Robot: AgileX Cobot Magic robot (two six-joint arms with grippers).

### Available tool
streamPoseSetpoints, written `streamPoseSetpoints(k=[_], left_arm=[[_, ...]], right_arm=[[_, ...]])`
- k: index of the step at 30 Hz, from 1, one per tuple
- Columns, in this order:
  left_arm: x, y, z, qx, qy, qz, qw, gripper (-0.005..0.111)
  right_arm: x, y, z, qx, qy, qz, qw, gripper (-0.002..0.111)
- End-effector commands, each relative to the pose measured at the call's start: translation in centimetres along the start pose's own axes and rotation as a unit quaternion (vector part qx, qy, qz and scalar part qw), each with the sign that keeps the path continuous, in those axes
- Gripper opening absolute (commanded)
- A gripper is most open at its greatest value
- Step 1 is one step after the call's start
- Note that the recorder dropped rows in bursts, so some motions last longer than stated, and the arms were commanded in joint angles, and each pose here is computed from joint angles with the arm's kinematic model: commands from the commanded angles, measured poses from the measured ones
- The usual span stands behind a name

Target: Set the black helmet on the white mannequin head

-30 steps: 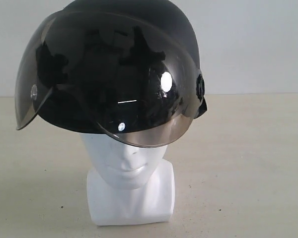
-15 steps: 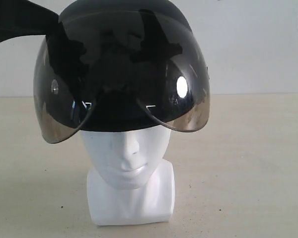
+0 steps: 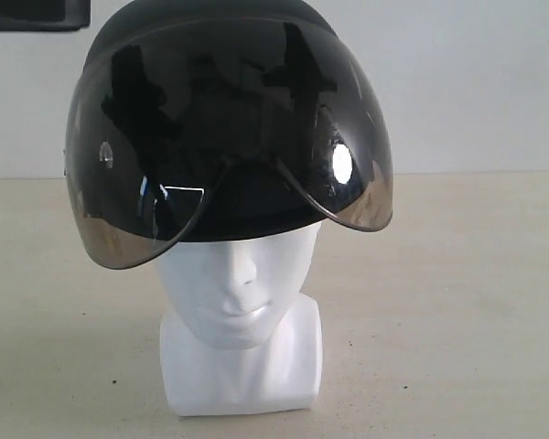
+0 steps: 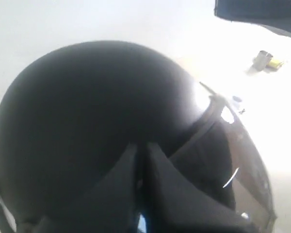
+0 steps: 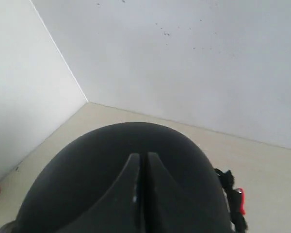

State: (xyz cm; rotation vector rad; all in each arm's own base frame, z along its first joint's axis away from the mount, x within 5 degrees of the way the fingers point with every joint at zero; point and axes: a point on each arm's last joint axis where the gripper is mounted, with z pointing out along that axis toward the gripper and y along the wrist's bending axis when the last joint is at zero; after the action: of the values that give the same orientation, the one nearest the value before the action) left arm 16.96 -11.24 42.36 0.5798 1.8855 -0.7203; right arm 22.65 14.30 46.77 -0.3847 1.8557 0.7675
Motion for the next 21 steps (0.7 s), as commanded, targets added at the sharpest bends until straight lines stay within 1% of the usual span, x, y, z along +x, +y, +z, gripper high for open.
streamPoseSetpoints(k=[1,3,4,7,8,12,13,15,17,19,21], left_arm=[[-2.0,-1.3,-1.6,0.022,-0.027,-0.045,0.998,0.005],[-2.6,-1.7,-2.0,0.032,-0.033,-0.048,0.998,0.005],[-2.8,-1.9,-2.0,0.043,-0.03,-0.054,0.997,0.005],[-2.9,-1.8,-1.5,0.05,-0.023,-0.062,0.997,0.005],[-2.8,-1.7,-1.2,0.05,-0.02,-0.065,0.996,0.005],[-2.6,-1.2,0.1,0.049,-0.002,-0.076,0.996,0.005],[-2.5,-1.0,0.4,0.049,0.001,-0.071,0.996,0.005],[-2.6,-0.8,1.0,0.051,0.001,-0.067,0.996,0.005],[-2.6,-0.5,1.6,0.048,-0.003,-0.07,0.996,0.005],[-2.7,-0.4,1.8,0.047,-0.005,-0.056,0.997,0.005],[-2.8,-0.4,1.9,0.049,-0.013,-0.051,0.997,0.005]], right_arm=[[-2.0,-0.9,-1.8,0.013,0.067,-0.019,0.997,0.001],[-2.4,-1.0,-2.1,0.021,0.052,-0.03,0.998,0.001],[-2.5,-0.9,-2.0,0.016,0.049,-0.036,0.998,0.001],[-1.8,-0.5,-0.9,-0.04,0.079,-0.047,0.995,0.001],[-1.7,-0.6,-0.4,-0.049,0.082,-0.048,0.994,0.001],[-1.7,-0.8,0.4,-0.051,0.075,-0.039,0.995,0.001],[-1.4,-0.9,0.6,-0.052,0.076,-0.038,0.995,0.001],[-0.7,-0.8,1.2,-0.059,0.08,-0.049,0.994,0.001],[0.2,-0.9,2.2,-0.051,0.065,-0.056,0.995,0.001],[1.1,-0.9,3.0,-0.046,0.056,-0.063,0.995,0.001],[1.7,-0.8,3.7,-0.045,0.038,-0.047,0.997,0.001]])
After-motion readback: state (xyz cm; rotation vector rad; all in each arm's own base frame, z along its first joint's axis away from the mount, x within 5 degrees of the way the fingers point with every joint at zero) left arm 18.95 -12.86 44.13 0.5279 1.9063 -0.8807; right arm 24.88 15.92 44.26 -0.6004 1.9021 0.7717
